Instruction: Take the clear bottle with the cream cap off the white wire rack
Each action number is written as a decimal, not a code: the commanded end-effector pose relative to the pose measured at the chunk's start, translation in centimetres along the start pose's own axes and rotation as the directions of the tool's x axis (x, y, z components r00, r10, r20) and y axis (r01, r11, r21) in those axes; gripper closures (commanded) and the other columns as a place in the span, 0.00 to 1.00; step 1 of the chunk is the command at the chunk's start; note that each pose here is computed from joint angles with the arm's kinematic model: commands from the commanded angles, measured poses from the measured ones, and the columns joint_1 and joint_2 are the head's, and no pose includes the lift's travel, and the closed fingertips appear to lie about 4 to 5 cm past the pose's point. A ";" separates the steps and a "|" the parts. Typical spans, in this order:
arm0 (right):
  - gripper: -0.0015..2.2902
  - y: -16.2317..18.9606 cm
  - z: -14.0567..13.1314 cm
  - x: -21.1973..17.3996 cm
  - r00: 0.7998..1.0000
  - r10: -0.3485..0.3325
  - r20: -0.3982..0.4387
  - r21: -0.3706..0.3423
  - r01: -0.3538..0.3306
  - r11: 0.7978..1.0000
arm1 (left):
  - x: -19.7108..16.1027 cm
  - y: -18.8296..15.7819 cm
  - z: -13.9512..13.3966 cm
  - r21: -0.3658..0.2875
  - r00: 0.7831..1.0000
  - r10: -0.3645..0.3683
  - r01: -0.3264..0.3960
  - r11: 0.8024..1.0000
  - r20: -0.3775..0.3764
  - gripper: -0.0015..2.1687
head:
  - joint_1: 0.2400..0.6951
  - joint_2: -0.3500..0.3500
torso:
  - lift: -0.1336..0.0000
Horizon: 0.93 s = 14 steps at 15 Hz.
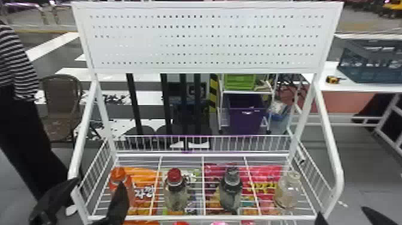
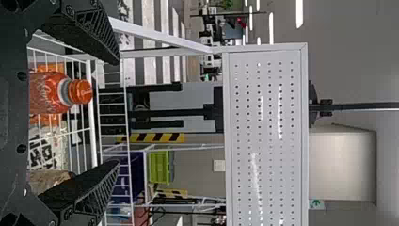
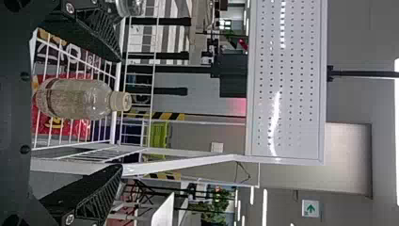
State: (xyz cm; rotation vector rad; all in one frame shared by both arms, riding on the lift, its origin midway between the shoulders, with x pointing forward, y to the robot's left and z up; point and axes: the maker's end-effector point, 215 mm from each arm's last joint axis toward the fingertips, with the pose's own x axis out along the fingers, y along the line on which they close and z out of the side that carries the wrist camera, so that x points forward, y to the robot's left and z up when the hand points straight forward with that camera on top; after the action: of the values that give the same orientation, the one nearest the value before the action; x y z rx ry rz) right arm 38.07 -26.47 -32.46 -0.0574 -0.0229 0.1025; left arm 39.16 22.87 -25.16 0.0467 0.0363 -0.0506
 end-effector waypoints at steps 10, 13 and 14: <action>0.05 1.0 -10.8 10.4 0.998 -0.032 -0.054 0.020 0.034 0.999 | 1.0 -2.1 -2.6 0.040 0.992 -0.023 0.028 0.999 -0.124 0.06 | 0.57 0.50 | 1.00; 0.05 0.6 -10.5 12.8 0.998 -0.035 -0.051 0.034 0.037 0.999 | 1.5 -2.1 -2.8 0.045 0.991 -0.022 0.028 0.999 -0.132 0.06 | 0.57 0.50 | 1.00; 0.05 0.6 -10.5 13.6 0.998 -0.033 -0.052 0.034 0.035 0.999 | 1.7 -2.0 -3.1 0.046 0.990 -0.021 0.028 0.999 -0.136 0.06 | 0.57 0.50 | 1.00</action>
State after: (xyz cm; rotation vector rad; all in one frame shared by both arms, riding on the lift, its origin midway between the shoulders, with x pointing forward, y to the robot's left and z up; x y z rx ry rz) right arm 50.61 -25.10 -42.83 -0.0292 0.0291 0.0675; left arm 40.39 20.89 -28.02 0.0956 0.1646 -0.0733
